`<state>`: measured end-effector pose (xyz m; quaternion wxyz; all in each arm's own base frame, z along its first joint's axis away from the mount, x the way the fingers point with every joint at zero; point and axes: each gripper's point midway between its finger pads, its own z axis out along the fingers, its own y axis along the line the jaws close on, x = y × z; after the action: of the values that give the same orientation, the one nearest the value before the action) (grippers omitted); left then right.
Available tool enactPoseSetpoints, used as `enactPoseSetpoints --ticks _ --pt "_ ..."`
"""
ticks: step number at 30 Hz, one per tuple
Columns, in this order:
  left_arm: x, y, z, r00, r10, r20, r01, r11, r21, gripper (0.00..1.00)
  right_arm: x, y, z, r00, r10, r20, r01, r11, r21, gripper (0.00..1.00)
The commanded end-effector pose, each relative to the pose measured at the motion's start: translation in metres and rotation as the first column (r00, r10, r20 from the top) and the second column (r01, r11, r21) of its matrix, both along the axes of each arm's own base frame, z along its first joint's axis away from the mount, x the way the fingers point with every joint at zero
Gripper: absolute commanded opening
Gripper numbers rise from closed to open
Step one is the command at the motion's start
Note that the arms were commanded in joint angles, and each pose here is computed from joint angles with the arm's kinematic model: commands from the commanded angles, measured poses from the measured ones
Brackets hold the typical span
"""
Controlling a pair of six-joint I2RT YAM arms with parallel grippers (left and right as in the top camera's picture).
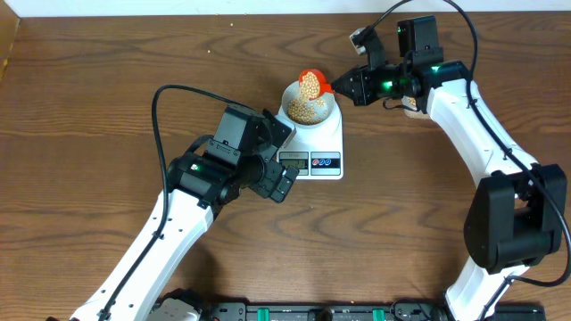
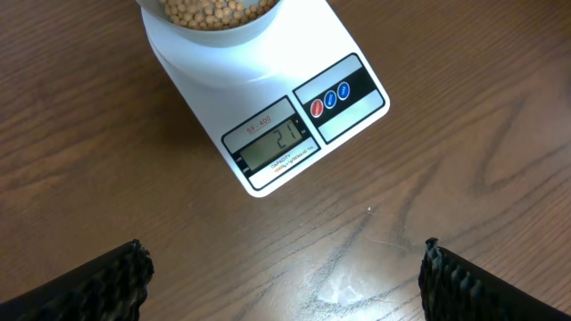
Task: Scoop item into bowl and weigh 50g on scale
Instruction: 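Tilt the scoop with the right gripper to pour soybeans into the bowl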
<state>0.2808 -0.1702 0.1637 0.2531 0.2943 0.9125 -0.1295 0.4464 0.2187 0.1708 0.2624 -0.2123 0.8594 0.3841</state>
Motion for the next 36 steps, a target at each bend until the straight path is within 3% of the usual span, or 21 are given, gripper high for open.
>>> enactPoseSetpoints --ticks 1,13,36 --pt "0.000 0.000 0.000 1.000 -0.014 0.003 0.014 1.000 0.000 0.98 0.000 0.003 0.017 0.998 0.023 0.052 -0.023 1.000 0.009 0.01" --pt "0.001 0.000 0.000 1.000 -0.014 0.004 0.014 1.000 0.001 0.98 -0.001 -0.005 0.006 1.000 -0.029 0.000 0.029 0.999 -0.040 0.01" --pt "0.001 0.000 0.000 1.000 -0.012 0.004 0.012 1.000 0.003 0.98 0.012 -0.014 0.002 0.996 -0.064 0.063 0.070 0.992 -0.103 0.01"
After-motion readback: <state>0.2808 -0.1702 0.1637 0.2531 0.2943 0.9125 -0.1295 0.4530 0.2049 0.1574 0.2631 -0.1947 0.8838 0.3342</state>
